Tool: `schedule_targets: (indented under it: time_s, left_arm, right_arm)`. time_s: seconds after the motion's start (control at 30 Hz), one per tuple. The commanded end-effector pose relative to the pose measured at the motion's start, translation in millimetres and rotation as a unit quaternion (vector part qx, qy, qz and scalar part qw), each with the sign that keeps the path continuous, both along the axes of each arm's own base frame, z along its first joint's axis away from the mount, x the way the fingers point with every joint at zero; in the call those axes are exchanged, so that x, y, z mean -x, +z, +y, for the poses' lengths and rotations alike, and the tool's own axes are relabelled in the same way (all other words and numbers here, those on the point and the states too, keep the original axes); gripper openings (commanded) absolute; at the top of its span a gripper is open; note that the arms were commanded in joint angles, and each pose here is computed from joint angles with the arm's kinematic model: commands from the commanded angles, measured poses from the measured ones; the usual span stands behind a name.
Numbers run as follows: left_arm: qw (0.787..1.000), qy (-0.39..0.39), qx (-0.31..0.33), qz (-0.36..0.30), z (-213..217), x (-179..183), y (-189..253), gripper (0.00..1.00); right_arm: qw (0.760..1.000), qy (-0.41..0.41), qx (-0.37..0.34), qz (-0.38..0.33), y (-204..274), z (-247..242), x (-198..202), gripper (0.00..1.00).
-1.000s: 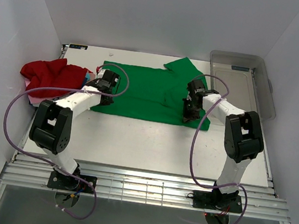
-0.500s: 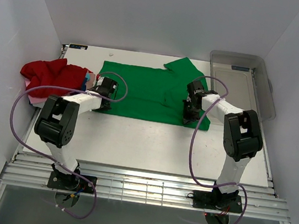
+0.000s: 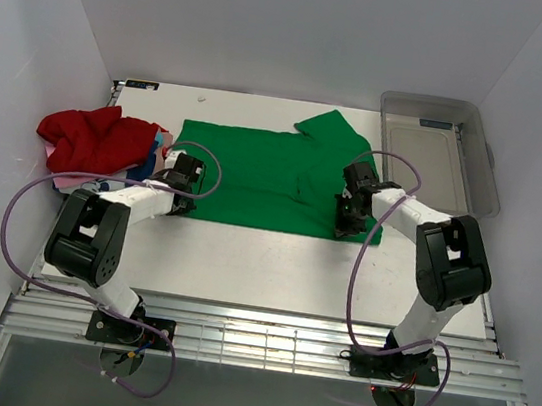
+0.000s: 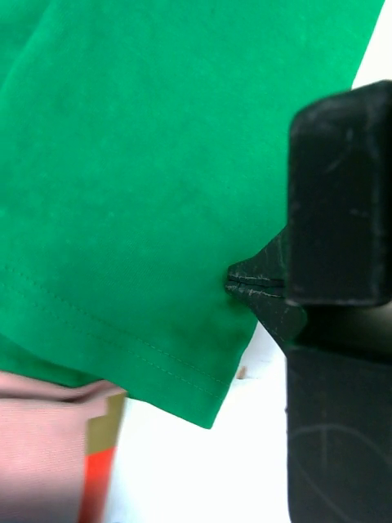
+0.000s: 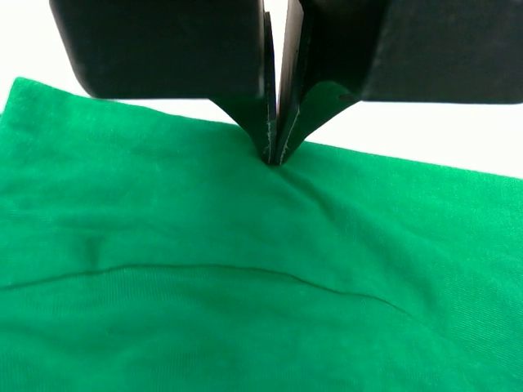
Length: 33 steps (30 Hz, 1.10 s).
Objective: Fold and stack the t-shirts
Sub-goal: Fold the tshirt
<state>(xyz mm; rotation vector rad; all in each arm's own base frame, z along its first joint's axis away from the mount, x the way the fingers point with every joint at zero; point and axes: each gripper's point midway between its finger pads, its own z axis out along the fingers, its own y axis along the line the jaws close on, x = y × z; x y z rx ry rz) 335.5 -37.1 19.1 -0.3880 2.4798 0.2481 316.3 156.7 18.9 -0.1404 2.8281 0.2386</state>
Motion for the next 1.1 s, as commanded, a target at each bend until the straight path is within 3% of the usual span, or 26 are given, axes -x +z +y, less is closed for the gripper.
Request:
schedule_targets:
  time_s: [0.0,0.2,0.37,0.67,0.8,1.07]
  left_arm:
    - [0.993,0.008,0.013,0.119,4,62,-29,0.0]
    - [0.987,0.018,0.049,0.155,-12,93,-37,0.0]
    - [0.989,0.005,0.065,0.135,-30,96,-16,0.0]
    - [0.999,-0.005,0.046,0.024,-33,34,64,0.0]
    - [0.999,-0.006,0.016,0.034,-30,15,56,0.0]
    - [0.996,-0.019,-0.001,0.083,-31,15,9,0.0]
  right_arm:
    - [0.998,0.001,0.033,0.059,-18,-20,49,0.08]
    - [0.998,-0.005,0.019,0.062,-14,-17,76,0.08]
    - [0.998,0.002,0.014,0.054,-7,-11,84,0.08]
    - [1.0,-0.002,0.021,-0.004,46,-3,41,0.08]
    - [0.999,-0.006,0.028,-0.034,67,0,19,0.08]
    - [0.997,-0.005,0.071,-0.023,45,-11,12,0.08]
